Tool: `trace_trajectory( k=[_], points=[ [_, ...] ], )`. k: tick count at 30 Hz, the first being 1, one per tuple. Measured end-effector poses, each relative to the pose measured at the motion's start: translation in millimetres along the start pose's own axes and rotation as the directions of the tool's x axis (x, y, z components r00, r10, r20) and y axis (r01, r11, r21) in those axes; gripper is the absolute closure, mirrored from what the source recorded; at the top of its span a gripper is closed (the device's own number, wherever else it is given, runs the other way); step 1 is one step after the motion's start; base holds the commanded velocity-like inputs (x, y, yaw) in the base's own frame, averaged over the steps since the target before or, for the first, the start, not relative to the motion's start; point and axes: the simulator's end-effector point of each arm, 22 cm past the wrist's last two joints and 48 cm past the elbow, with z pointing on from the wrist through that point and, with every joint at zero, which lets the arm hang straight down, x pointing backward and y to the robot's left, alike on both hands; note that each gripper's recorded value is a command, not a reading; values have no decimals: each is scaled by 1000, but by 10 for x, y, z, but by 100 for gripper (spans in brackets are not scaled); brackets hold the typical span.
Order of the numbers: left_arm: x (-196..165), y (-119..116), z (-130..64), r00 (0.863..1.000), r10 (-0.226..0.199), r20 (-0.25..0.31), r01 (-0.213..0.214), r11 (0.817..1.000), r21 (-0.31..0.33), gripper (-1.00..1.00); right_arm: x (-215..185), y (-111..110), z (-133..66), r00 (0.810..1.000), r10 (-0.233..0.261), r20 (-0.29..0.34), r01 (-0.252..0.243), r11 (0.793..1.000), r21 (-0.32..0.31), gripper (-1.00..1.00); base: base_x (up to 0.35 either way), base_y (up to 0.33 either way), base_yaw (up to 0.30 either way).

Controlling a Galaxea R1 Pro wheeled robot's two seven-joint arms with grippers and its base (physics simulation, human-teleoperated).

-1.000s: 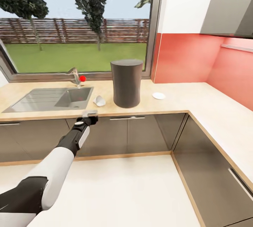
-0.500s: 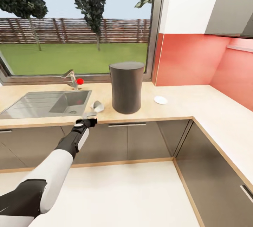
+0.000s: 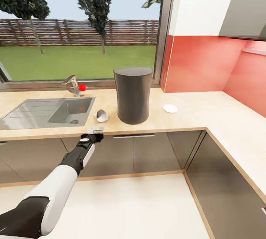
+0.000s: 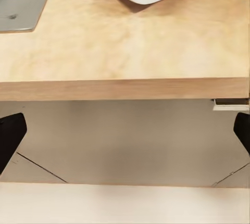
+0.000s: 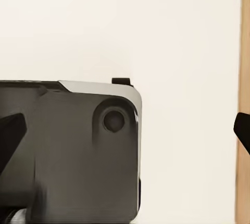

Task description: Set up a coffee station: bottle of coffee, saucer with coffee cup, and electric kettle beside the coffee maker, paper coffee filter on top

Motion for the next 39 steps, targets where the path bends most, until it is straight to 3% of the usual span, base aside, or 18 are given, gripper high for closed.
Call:
trace_trajectory(
  k=[6,23,39],
  points=[
    [-23,-7,-3,1000,-1,6,1,1000,1,-100,159,1,-12,999,-2,-34,2,1000,1,-100,278,0,0],
    [-72,5,-9,1000,-4,15,4,1000,-3,-100,651,20,-88,991,-4,-137,3,1000,-5,-100,83,0,0],
    [-80,26,-8,1000,-5,17,6,1000,-8,-100,712,25,-101,989,-4,-150,3,1000,-5,-100,146,0,0]
  ],
)
